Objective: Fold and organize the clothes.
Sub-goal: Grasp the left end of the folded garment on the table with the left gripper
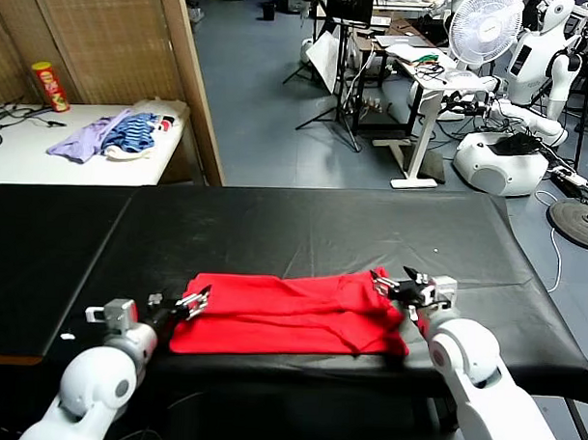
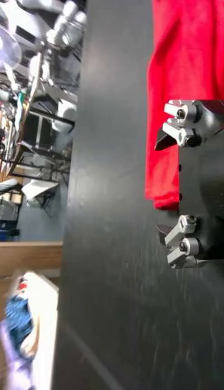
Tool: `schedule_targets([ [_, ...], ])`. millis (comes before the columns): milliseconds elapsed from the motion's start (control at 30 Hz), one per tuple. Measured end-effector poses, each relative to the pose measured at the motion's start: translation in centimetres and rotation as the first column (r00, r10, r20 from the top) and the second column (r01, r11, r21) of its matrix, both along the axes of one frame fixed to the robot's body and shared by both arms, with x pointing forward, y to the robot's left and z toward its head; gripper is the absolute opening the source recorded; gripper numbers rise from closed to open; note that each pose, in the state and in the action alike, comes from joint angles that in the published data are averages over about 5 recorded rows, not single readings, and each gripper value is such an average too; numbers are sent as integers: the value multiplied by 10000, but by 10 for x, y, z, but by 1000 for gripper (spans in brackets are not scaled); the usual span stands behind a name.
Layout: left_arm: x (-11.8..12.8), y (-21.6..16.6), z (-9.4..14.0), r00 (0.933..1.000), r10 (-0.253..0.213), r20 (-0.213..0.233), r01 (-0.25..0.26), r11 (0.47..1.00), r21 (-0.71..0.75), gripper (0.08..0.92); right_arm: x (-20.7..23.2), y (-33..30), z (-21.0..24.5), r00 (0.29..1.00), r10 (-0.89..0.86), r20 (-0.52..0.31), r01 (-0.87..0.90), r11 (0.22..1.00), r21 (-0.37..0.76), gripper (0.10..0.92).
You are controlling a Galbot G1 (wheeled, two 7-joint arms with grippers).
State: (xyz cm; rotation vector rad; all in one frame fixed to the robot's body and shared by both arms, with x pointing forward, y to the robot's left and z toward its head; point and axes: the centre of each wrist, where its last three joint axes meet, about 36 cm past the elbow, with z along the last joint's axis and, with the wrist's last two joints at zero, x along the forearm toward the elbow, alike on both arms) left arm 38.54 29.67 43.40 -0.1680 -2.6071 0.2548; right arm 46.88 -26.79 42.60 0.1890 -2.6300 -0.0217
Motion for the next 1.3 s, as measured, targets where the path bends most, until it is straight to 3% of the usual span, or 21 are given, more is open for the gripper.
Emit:
schedule_targets([
  [100, 8, 2, -6, 9999, 30, -131, -33, 9998, -213, 796, 6, 1, -7, 10000, -43, -82, 43, 10000, 40, 742],
  [233, 16, 6, -14, 9996, 188, -213, -197, 9990, -407, 740, 9, 4, -16, 10000, -75, -13, 75, 10000, 23, 555],
  [367, 20, 9, -20, 9990, 389, -230, -403, 9972, -626, 548, 6, 12, -24, 9995, -212, 225, 214, 9997, -92, 338],
  [467, 19, 8, -26, 9973, 731, -10, -731, 9965, -397, 380, 2, 19, -32, 9980, -452, 432, 463, 9986, -238, 203],
  [600, 15, 2, -37, 9924, 1115, 523, -1128, 9934, 214, 174, -3, 26, -43, 9938, -884, 673, 905, 9955, -286, 137],
  [733, 11, -4, -44, 9874, 1250, 970, -1327, 9881, 778, 127, -6, 31, -48, 9913, -1082, 743, 1096, 9939, -140, 137],
  [867, 9, -8, -46, 9875, 1150, 1075, -1263, 9865, 1040, 125, -10, 31, -49, 9919, -1020, 757, 1024, 9947, -12, 151],
  [967, 9, -9, -43, 9887, 1023, 1099, -1136, 9882, 1024, 126, -15, 29, -46, 9927, -905, 792, 908, 9959, -6, 252],
  [1033, 8, -9, -40, 9890, 957, 1132, -1073, 9891, 1011, 147, -18, 26, -43, 9933, -793, 842, 798, 9968, -22, 365],
  [1133, 6, -7, -36, 9890, 903, 1174, -1019, 9900, 971, 262, -25, 22, -34, 9932, -615, 989, 623, 9980, -50, 532],
  [1300, -3, 0, -28, 9900, 831, 1139, -906, 9939, 625, 547, -42, 13, -13, 9891, -445, 1407, 457, 9989, -51, 752],
])
